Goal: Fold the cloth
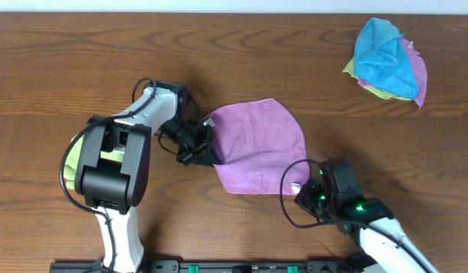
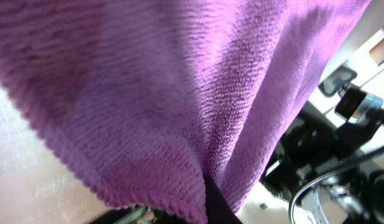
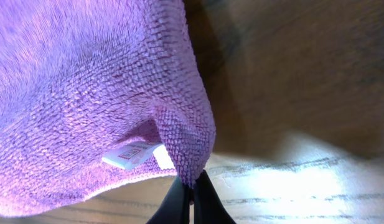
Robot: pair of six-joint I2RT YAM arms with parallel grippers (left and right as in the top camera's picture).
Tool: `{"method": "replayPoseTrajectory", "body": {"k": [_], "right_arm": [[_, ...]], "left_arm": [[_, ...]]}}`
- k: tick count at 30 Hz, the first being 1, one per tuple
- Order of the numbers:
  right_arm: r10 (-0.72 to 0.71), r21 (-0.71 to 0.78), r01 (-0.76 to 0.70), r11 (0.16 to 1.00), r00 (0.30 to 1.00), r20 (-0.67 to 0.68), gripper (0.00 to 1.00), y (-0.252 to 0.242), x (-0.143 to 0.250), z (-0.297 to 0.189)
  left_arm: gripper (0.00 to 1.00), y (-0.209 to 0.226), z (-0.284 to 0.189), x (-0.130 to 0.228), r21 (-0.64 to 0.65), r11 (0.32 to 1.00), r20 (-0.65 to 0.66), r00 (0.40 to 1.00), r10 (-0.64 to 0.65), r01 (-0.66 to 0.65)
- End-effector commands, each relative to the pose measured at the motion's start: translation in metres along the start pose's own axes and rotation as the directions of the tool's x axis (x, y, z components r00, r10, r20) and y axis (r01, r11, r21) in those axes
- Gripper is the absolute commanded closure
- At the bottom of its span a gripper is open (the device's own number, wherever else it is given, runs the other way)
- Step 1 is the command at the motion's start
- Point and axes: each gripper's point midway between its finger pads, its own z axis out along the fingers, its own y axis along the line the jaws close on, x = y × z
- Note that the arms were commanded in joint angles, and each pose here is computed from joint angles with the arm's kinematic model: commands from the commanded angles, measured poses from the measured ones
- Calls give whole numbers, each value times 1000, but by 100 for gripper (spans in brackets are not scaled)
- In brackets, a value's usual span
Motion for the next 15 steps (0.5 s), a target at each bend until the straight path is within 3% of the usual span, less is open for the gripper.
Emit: {"method": "replayPoseTrajectory", "body": {"k": [1,9,15], "right_arm": [[-13,10,13,1000,1000,11,99,-5,0,-3],[-20,29,20,999,1000,-4,99,-10,4,-4],[-28,25,28,999,1000,-1,99,-8,3,-4]], "left_arm": [[94,5,2,7,-8,999,-39,998,53,-54],[93,28,-2,32,-130,989,-129,990,50,-67],[75,44,-10,58,-216,973,-229,973,24,-75]]}}
